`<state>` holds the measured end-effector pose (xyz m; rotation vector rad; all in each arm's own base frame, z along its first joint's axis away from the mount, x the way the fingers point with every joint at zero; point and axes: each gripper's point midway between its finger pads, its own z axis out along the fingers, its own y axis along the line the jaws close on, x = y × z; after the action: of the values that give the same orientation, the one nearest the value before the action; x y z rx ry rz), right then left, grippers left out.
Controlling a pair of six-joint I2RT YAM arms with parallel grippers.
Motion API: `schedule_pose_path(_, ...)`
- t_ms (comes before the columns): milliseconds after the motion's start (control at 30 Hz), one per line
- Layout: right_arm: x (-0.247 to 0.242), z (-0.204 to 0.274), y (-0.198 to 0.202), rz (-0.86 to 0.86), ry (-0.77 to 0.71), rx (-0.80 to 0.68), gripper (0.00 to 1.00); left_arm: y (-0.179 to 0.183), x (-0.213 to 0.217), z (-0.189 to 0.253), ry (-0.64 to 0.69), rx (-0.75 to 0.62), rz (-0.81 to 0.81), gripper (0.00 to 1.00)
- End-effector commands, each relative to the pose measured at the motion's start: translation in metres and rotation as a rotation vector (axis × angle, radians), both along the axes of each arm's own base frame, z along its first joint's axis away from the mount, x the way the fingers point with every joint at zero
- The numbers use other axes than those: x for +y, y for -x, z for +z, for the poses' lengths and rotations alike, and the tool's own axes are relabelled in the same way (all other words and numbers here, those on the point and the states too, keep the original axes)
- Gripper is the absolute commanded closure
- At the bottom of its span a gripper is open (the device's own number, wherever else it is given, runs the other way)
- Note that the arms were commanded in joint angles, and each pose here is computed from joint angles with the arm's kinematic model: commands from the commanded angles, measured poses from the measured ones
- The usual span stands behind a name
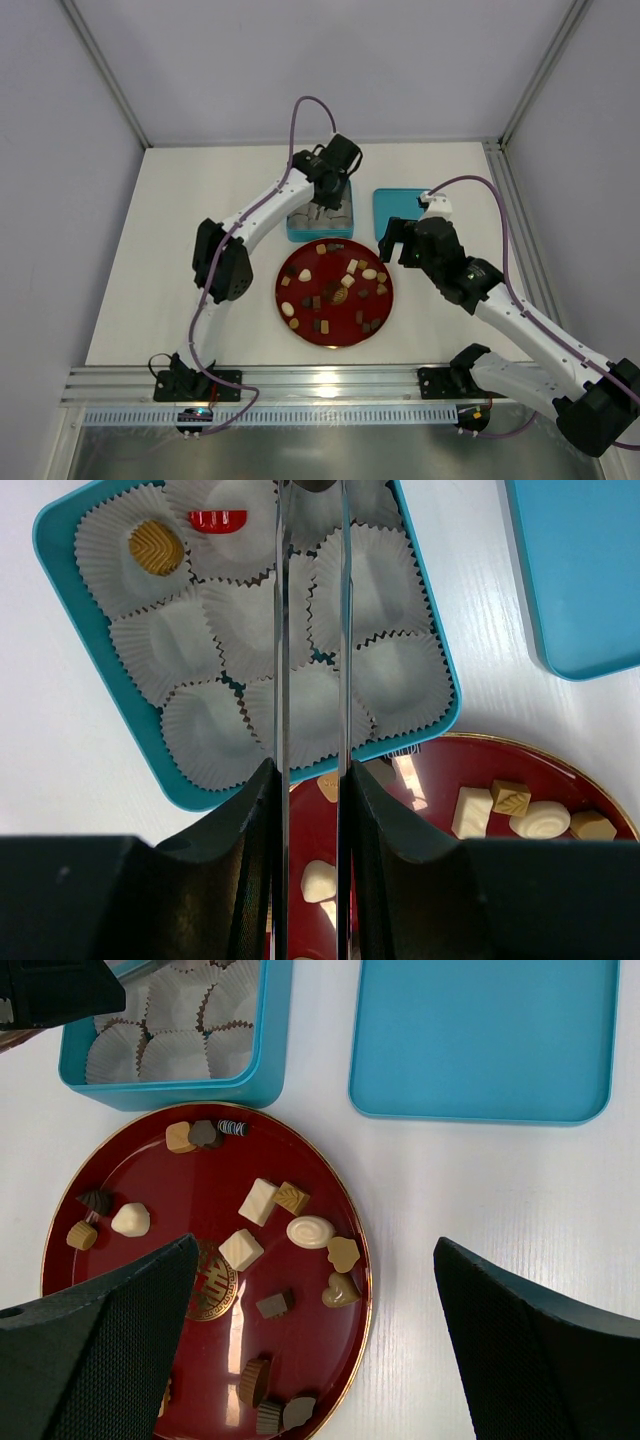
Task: Pack the chocolate
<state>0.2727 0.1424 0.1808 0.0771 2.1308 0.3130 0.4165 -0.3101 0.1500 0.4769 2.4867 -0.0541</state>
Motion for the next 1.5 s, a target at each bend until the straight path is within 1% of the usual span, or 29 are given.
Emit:
schedule_pose_path(0, -0.002, 0.010, -0.004, -0.015, -0.005, -0.032, 0.00, -0.010, -0.006, 0.007, 0.029, -0.042, -0.010, 0.70)
schedule_pose_path(133, -0.002, 0.010, -0.004, -0.016, -0.006, -0.031, 0.00, -0.010, -0.006, 0.004, 0.021, -0.036, -0.010, 0.68)
schedule_pose_path(400, -0.002, 0.011, -0.004, -0.016, -0.010, -0.033, 0.00, -0.010, -0.005, 0.002, 0.013, -0.030, -0.010, 0.67)
schedule_pose_path(633, -0.003, 0.011, -0.004, -0.018, -0.009, -0.033, 0.00, -0.009, -0.004, 0.005, 0.010, -0.035, -0.013, 0.61)
schedule_pose_path(867, -0.002, 0.011, -0.003, -0.016, -0.011, -0.034, 0.00, -0.009, -0.004, 0.010, 0.010, -0.043, -0.015, 0.61)
schedule_pose_path(1133, -0.001, 0.013, -0.004, -0.014, -0.015, -0.039, 0.00, -0.012, -0.003, 0.034, 0.038, -0.089, -0.017, 0.61)
schedule_pose_path(1467, 0.000, 0.015, -0.006, -0.012, -0.022, -0.045, 0.00, -0.009, 0.003, 0.048, 0.043, -0.104, -0.008, 0.61)
